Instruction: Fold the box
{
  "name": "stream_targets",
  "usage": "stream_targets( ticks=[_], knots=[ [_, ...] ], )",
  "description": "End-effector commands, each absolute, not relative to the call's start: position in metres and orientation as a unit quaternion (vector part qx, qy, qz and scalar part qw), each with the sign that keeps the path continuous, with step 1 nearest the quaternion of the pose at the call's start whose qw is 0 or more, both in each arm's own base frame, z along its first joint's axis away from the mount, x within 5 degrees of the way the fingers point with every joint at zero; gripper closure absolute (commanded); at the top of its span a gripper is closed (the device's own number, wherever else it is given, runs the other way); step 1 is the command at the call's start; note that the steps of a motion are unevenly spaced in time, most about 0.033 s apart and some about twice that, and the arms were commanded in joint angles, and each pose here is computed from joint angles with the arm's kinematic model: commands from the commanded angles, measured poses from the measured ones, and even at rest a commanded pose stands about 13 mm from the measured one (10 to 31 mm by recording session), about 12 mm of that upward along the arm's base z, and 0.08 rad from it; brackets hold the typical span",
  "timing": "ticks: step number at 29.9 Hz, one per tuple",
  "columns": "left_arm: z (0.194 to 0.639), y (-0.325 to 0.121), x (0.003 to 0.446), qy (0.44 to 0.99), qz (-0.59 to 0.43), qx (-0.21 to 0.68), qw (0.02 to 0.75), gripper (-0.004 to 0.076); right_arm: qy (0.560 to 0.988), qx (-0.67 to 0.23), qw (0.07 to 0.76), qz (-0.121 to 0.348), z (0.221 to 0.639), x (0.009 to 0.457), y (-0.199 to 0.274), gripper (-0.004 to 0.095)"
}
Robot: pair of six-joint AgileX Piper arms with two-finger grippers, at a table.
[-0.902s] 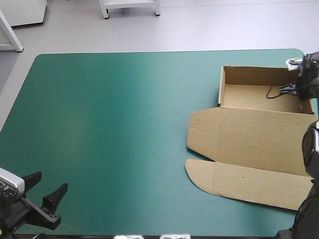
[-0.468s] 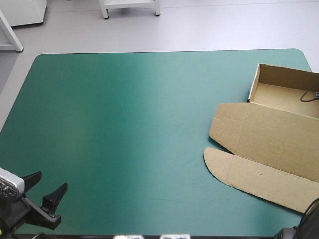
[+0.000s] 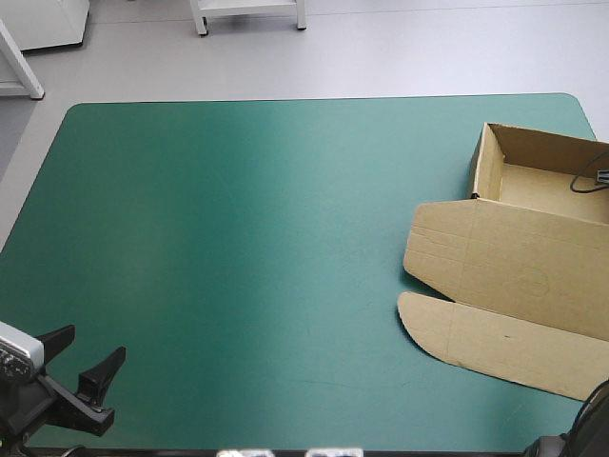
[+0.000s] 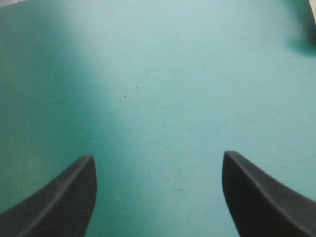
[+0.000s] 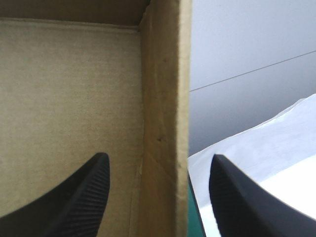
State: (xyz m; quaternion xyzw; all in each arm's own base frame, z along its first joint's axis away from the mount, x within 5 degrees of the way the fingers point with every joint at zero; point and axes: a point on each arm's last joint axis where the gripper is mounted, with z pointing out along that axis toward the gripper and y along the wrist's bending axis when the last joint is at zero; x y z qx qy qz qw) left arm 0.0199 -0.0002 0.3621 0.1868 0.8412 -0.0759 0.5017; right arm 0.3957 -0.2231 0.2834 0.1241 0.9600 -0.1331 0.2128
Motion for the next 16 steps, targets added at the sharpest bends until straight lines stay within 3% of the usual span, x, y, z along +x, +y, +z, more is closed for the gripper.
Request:
stream_targets(
  ticks=[1,8,11,16],
  knots=[
    [0.377,0.001,0.026,0.809,-0.061,0.185,0.555,0.0213,0.930,0.130,0.307,-0.154,0.359,0.373,-0.210,0.0372],
    [0.384,0.004,0.030,0.784,-0.032,0.185,0.591,0.0213,0.902,0.106,0.413,-0.064,0.438,0.329,-0.161,0.0387],
    [0.384,0.004,0.030,0.784,-0.029,0.185,0.592,0.0213,0.879,0.070,0.471,0.004,0.473,0.302,-0.124,0.0400],
    [0.379,0.003,0.032,0.792,-0.038,0.172,0.584,0.0213,0.852,-0.009,0.519,0.062,0.492,0.262,-0.056,0.0452]
  ],
)
